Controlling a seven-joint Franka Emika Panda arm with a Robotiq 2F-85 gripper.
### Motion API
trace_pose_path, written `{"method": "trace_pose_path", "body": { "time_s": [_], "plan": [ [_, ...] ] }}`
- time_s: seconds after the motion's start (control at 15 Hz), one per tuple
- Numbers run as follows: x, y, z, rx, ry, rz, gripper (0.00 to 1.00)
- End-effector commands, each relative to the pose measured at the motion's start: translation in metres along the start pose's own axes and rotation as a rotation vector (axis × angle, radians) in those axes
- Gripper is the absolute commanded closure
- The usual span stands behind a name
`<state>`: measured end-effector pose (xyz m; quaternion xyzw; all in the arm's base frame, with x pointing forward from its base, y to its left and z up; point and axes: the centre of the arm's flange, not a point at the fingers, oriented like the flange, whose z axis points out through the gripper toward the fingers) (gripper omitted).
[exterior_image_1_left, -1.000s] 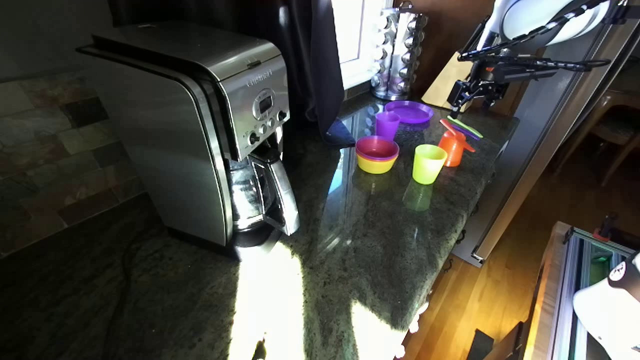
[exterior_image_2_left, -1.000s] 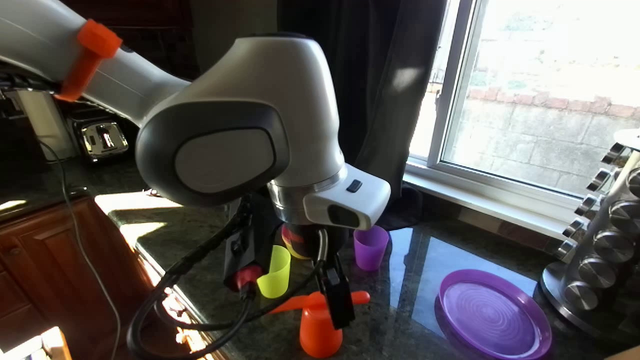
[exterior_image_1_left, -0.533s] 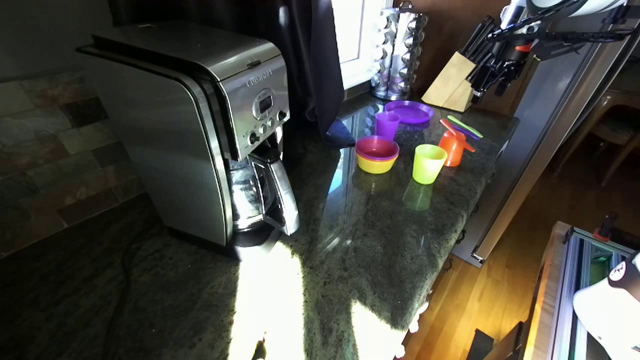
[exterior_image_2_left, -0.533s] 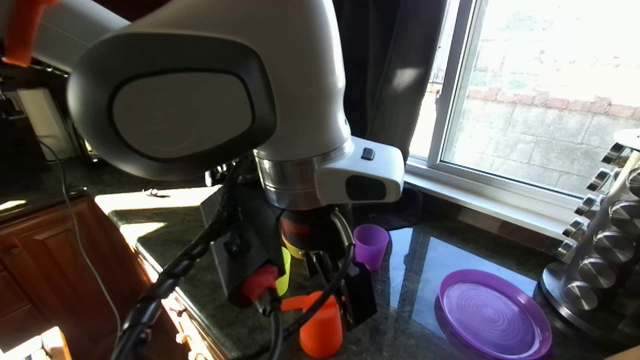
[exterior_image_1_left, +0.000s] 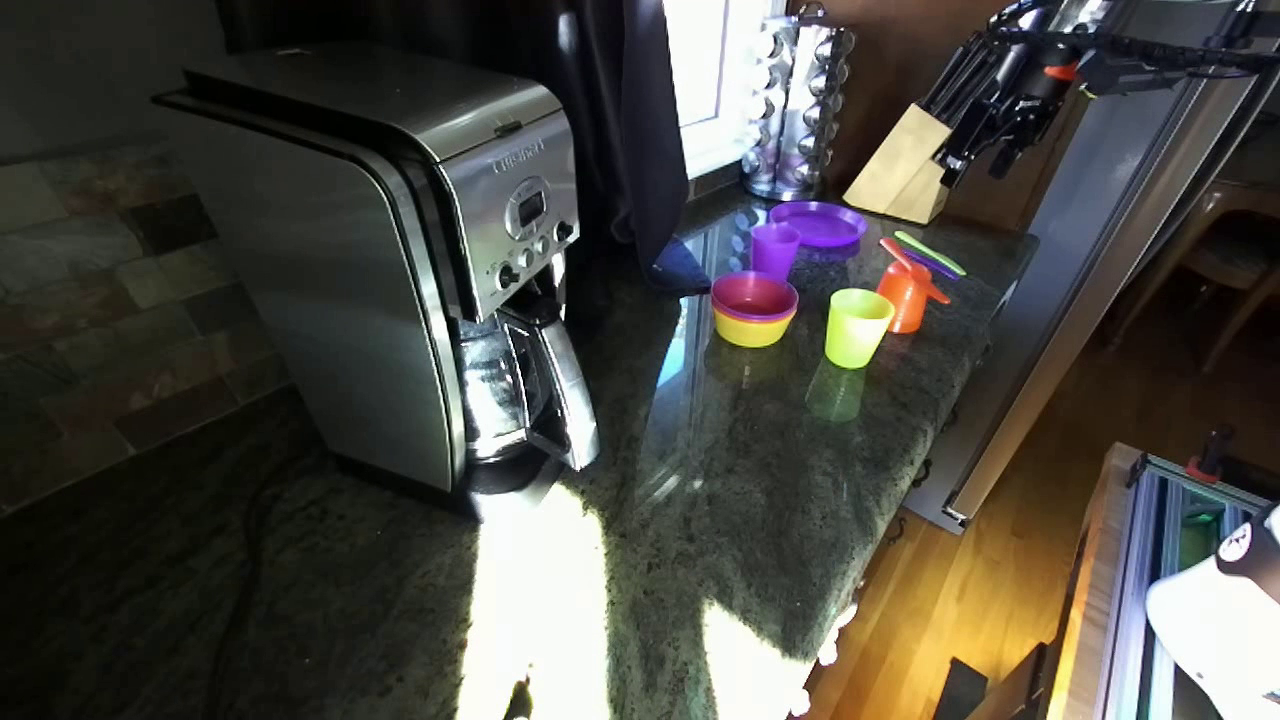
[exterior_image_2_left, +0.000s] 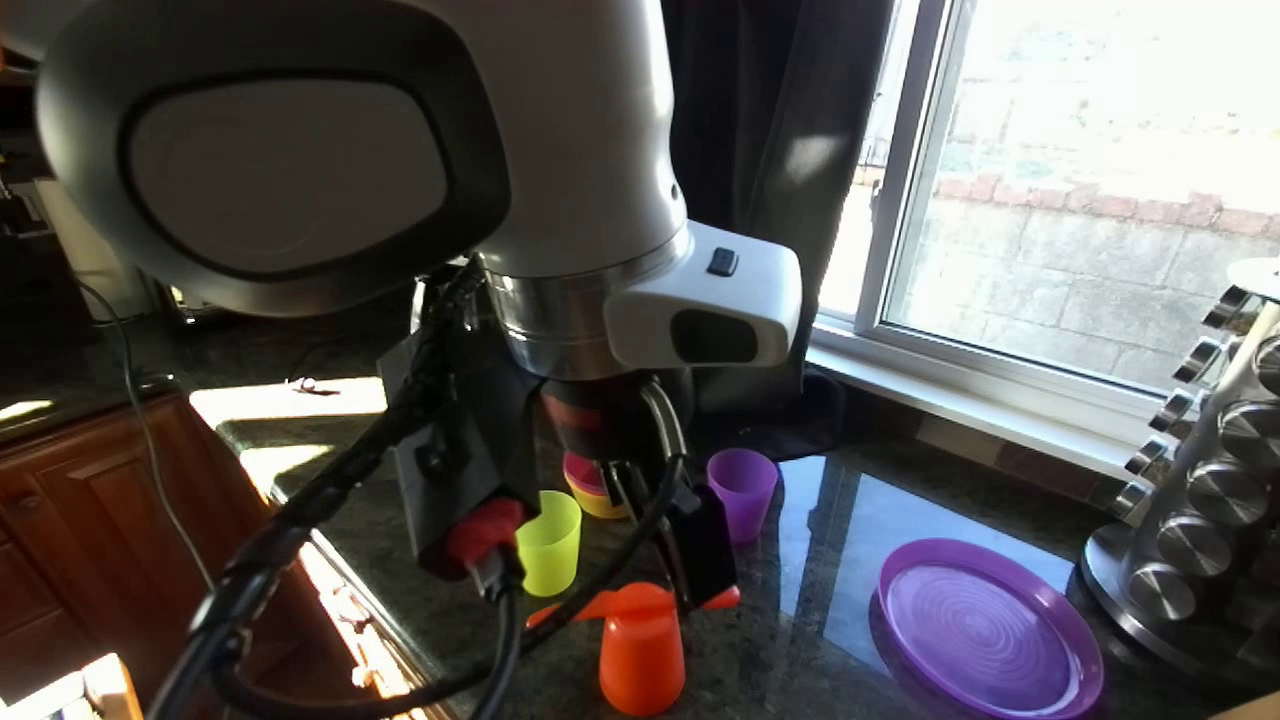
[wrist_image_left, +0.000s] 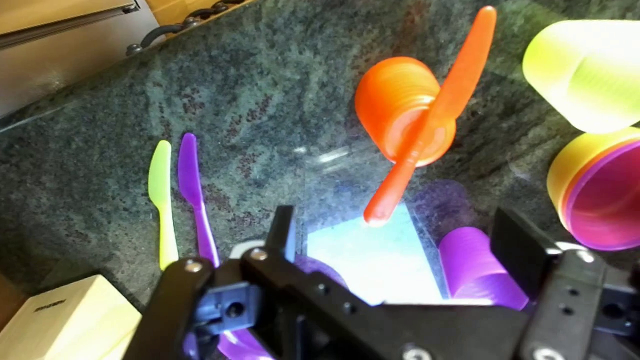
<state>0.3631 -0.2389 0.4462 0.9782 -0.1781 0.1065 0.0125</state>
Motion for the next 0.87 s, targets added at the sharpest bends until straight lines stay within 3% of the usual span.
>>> {"method": "trace_pose_path", "body": {
  "time_s": [0.0,0.8],
  "plan": [
    [-0.011,-0.008,-0.009,0.047,0.025,0.035,0.0],
    [-0.001,-0.006,-0.01,0.034,0.027,0.033,0.0]
  ]
}}
